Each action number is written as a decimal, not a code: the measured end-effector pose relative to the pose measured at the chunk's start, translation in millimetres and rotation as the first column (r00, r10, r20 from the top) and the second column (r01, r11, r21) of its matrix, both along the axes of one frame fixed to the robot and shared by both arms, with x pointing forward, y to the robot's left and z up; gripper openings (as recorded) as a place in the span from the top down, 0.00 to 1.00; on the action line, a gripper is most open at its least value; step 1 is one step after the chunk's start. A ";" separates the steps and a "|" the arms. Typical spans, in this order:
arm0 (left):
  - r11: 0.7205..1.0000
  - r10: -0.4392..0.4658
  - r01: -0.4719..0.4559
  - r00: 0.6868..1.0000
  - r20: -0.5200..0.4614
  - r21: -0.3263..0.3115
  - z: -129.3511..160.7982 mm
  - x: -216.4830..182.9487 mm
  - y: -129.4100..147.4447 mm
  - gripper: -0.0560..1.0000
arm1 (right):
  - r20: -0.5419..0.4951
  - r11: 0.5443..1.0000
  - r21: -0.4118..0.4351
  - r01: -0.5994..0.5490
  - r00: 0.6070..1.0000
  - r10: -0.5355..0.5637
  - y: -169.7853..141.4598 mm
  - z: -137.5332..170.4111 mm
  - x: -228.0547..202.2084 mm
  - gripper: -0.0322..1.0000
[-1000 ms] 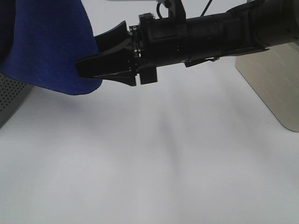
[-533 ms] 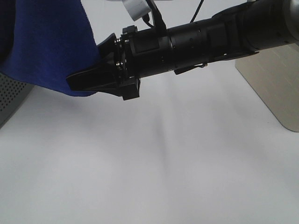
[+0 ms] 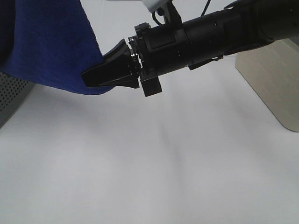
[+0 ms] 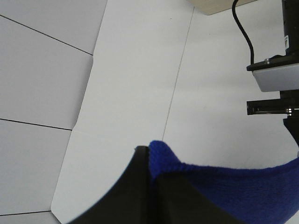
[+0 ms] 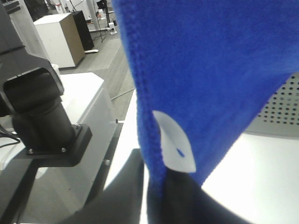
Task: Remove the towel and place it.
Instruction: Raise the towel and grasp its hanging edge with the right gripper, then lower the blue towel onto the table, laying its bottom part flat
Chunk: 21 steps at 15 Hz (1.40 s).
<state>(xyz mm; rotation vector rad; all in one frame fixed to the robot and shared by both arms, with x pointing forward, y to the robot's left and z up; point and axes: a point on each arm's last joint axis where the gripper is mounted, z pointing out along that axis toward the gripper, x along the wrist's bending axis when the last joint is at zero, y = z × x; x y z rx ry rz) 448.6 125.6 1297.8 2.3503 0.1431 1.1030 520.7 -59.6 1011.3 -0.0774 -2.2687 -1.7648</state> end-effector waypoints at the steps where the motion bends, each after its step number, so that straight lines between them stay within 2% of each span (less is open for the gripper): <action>1: 1.000 0.002 -0.002 1.000 0.002 0.002 0.1 0.1 0.2 0.95 | -0.021 1.000 0.008 -0.014 1.000 0.014 -0.1 1.0 -1.6 0.95; 4: 1.000 0.002 -0.002 1.000 0.002 0.002 0.1 0.1 0.2 0.95 | -0.041 0.999 0.026 -0.038 0.998 0.039 -0.5 2.9 -4.0 0.95; 6: 1.000 0.002 -0.002 1.000 0.002 0.002 0.1 0.1 0.2 0.95 | -0.097 1.000 0.012 -0.019 0.995 0.020 -0.5 2.7 -3.4 0.95; 8: 1.000 0.002 -0.002 1.000 0.002 0.002 0.1 0.1 0.2 0.95 | -0.226 0.996 -0.061 0.068 0.971 -0.080 -0.3 -1.2 1.8 0.95; 10: 1.000 0.002 -0.002 1.000 0.002 0.002 0.1 0.1 0.2 0.95 | -0.338 0.983 -0.151 0.104 0.929 -0.150 -3.2 -1.5 7.0 0.95; 12: 1.000 0.002 -0.002 1.000 0.002 0.002 0.1 0.1 0.2 0.95 | -0.388 0.961 -0.248 0.123 0.896 -0.215 -14.4 8.8 11.5 0.95; 14: 1.000 0.003 -0.003 1.000 0.004 -0.007 0.6 0.3 -0.1 0.95 | -0.360 0.924 -0.330 0.191 0.880 -0.310 -33.3 28.5 15.7 0.95; 18: 0.994 0.021 -0.017 0.999 0.035 -0.112 3.2 8.5 -9.5 0.95 | -0.216 0.824 -0.451 0.344 0.853 -0.475 -62.2 79.5 15.0 0.95; 21: 0.983 0.036 -0.027 0.998 0.047 -0.183 -5.0 27.3 -28.3 0.95 | -0.060 0.702 -0.533 0.472 0.806 -0.588 -76.3 114.3 17.3 0.95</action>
